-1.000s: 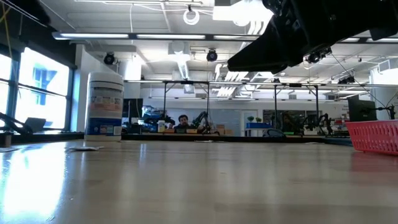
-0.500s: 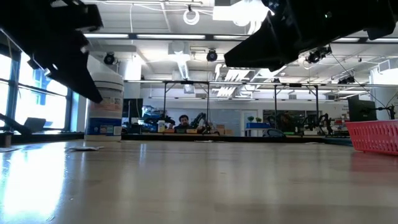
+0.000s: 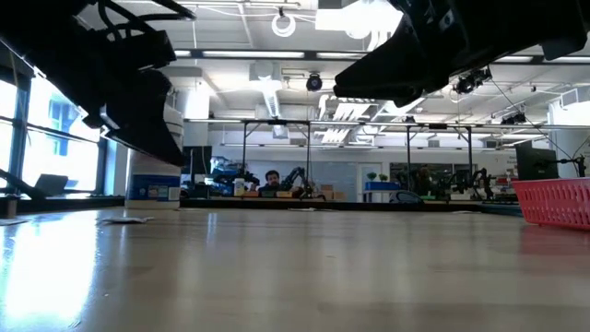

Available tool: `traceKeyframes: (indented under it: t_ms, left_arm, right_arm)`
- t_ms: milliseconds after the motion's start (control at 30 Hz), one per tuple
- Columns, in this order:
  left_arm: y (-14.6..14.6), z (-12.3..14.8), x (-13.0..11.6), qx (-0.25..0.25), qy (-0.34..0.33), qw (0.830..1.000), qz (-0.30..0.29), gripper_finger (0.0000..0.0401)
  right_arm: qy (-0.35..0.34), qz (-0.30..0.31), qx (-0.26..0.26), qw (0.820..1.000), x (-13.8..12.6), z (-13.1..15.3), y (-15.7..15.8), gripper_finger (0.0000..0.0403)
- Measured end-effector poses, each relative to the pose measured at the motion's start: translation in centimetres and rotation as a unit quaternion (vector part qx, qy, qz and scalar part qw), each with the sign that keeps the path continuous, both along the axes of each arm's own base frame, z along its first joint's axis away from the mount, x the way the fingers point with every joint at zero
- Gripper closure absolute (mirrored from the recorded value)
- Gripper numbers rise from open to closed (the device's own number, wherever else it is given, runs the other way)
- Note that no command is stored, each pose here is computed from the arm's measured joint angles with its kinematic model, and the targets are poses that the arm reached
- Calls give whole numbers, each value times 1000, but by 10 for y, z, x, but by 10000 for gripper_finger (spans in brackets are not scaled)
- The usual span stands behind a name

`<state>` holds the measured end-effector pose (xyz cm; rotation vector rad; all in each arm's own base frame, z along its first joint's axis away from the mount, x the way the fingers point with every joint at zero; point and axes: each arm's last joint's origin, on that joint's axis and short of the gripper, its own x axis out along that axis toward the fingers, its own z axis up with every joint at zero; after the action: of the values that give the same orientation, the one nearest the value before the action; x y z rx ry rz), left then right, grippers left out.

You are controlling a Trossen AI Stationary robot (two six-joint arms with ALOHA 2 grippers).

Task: Pick & Place First Aid Supplies
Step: Put the towelette pack into the right red bin

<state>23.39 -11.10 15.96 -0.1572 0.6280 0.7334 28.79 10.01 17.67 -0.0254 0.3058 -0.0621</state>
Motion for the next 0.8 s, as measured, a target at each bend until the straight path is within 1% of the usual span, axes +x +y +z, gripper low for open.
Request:
traceKeyframes:
  t_ms: [267,500,600,700,800]
  left_arm:
    - [0,-13,-8,-34,18,999,-10,252]
    - [3,-20,-14,-29,16,999,-2,252]
    - [4,-20,-14,-25,18,1000,-2,252]
    - [5,-20,-16,-10,22,1000,2,252]
    - [5,-20,-16,-11,20,1000,5,252]
  right_arm:
    - [0,4,1,1000,0,0,0,269]
    - [0,4,1,1000,0,0,0,268]
    - [0,4,1,1000,0,0,0,269]
    - [0,4,1,1000,0,0,0,269]
    - [2,4,1,1000,0,0,0,268]
